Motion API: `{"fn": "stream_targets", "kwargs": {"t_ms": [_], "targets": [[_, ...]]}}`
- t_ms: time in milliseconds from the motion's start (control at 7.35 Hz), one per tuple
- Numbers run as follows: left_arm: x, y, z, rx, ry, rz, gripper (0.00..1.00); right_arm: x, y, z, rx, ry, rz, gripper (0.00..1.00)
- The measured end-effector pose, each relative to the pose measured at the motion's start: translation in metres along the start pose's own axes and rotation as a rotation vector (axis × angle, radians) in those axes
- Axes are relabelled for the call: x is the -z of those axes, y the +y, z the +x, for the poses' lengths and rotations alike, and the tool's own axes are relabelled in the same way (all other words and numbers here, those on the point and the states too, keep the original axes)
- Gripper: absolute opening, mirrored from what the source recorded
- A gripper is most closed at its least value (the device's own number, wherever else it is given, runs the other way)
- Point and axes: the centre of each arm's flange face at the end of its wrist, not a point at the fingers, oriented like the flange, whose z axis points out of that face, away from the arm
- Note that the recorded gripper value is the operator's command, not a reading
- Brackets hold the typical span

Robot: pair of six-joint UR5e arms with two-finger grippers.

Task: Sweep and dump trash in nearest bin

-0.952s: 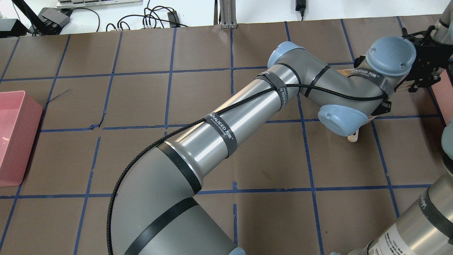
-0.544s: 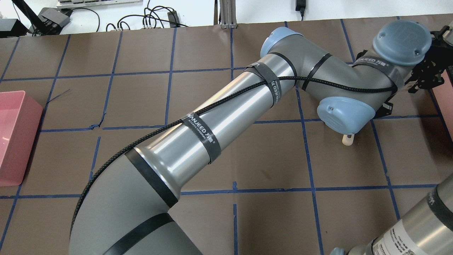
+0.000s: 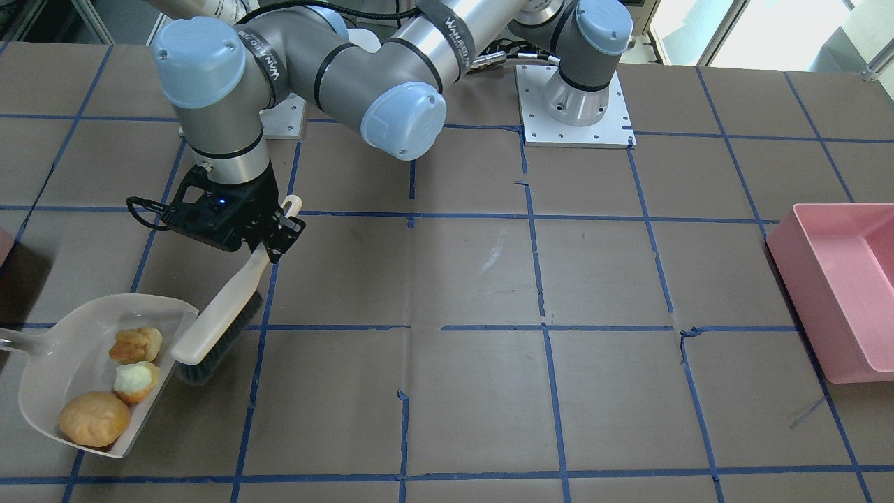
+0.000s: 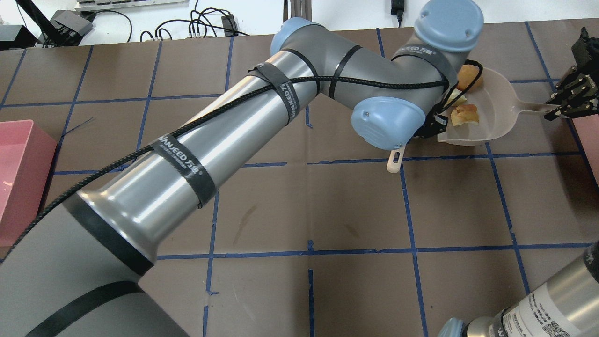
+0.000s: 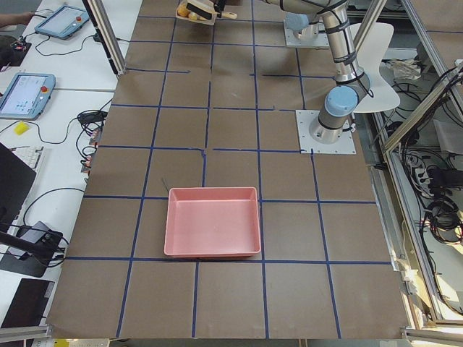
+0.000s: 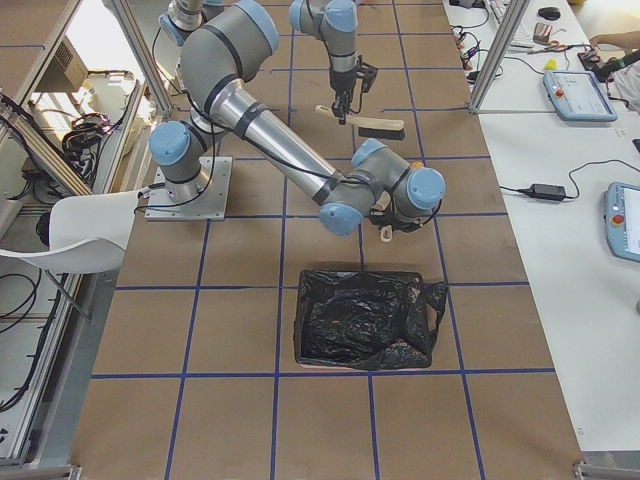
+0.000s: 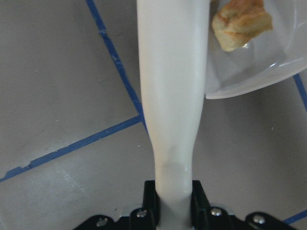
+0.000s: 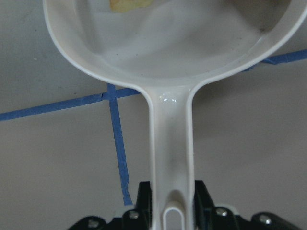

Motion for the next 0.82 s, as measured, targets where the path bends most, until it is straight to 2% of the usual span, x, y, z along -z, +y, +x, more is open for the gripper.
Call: {"fn": "stream_targets", "kwargs": {"t_ms": [136,408,544,816], "targets": [[0.012,0.010,-0.026,0.029,-0.018,-0.014,0.06,0.015,0.012,-0.003,-0.027,0.029,0.027,0.00],[0.017,0.051,-0.068,0.118,-0.042,-0.080,0.06,0.073,0.057,-0.025,-0.118,0.111,0.040,0.00],[0.009,0.082,-0.080,0.180,-0.047,-0.128,0.06,0.101,0.092,-0.044,-0.183,0.141,0.046,0.00],[-0.010,0.135,-0.087,0.335,-0.017,-0.225,0.06,0.162,0.167,-0.092,-0.316,0.190,0.054,0.00]]}}
